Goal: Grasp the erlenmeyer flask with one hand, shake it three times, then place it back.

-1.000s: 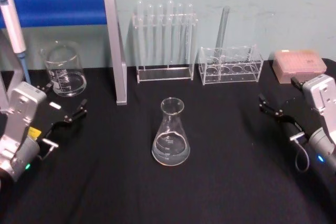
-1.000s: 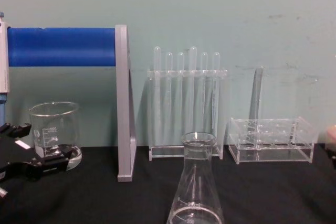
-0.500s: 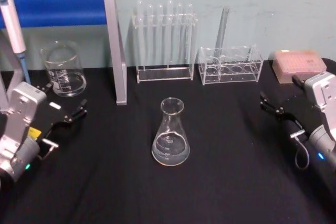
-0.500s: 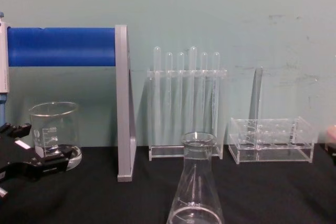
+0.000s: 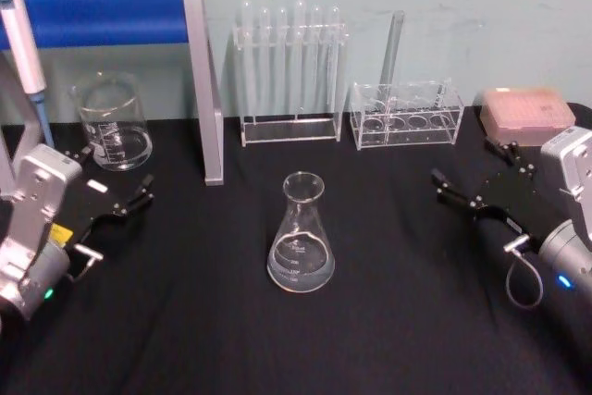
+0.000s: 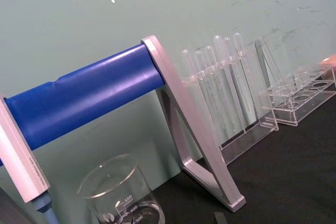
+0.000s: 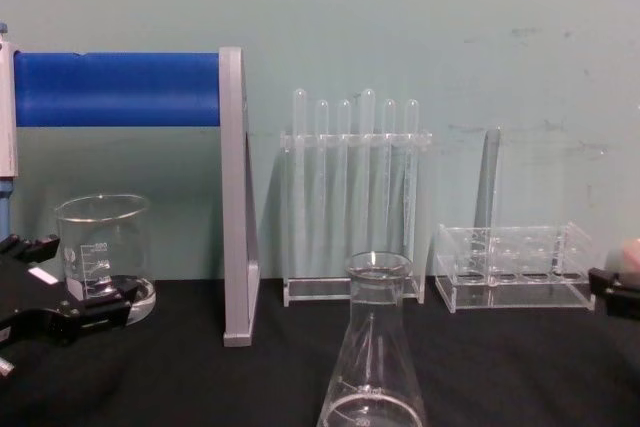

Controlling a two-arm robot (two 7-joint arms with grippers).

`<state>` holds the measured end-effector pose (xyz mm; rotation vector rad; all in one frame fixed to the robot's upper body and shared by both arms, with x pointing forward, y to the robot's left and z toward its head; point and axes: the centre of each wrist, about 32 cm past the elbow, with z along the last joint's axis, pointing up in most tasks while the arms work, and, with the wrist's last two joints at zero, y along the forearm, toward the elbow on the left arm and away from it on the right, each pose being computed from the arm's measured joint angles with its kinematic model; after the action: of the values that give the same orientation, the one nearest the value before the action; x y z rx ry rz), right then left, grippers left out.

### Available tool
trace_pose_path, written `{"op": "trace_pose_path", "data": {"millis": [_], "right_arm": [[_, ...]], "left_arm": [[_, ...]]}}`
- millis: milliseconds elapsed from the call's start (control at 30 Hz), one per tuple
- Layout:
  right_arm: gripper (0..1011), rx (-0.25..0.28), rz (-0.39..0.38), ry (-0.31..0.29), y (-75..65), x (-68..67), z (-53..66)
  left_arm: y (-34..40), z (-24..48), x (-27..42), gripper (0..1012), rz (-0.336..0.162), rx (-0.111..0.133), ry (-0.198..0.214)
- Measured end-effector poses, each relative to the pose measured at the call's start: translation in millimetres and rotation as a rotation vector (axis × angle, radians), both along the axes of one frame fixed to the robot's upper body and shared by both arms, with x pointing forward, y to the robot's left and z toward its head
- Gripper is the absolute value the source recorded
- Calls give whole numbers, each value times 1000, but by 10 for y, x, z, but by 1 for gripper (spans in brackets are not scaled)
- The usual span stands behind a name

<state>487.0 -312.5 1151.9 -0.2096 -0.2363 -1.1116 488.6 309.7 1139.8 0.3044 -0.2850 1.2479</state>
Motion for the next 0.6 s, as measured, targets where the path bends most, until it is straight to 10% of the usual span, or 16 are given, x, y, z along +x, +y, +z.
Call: {"op": "trace_pose_path", "data": {"millis": [600], "right_arm": [[1002, 86, 273, 59, 136, -87, 36]], "left_arm": [[0, 0, 0, 1001, 0, 0, 0]]}}
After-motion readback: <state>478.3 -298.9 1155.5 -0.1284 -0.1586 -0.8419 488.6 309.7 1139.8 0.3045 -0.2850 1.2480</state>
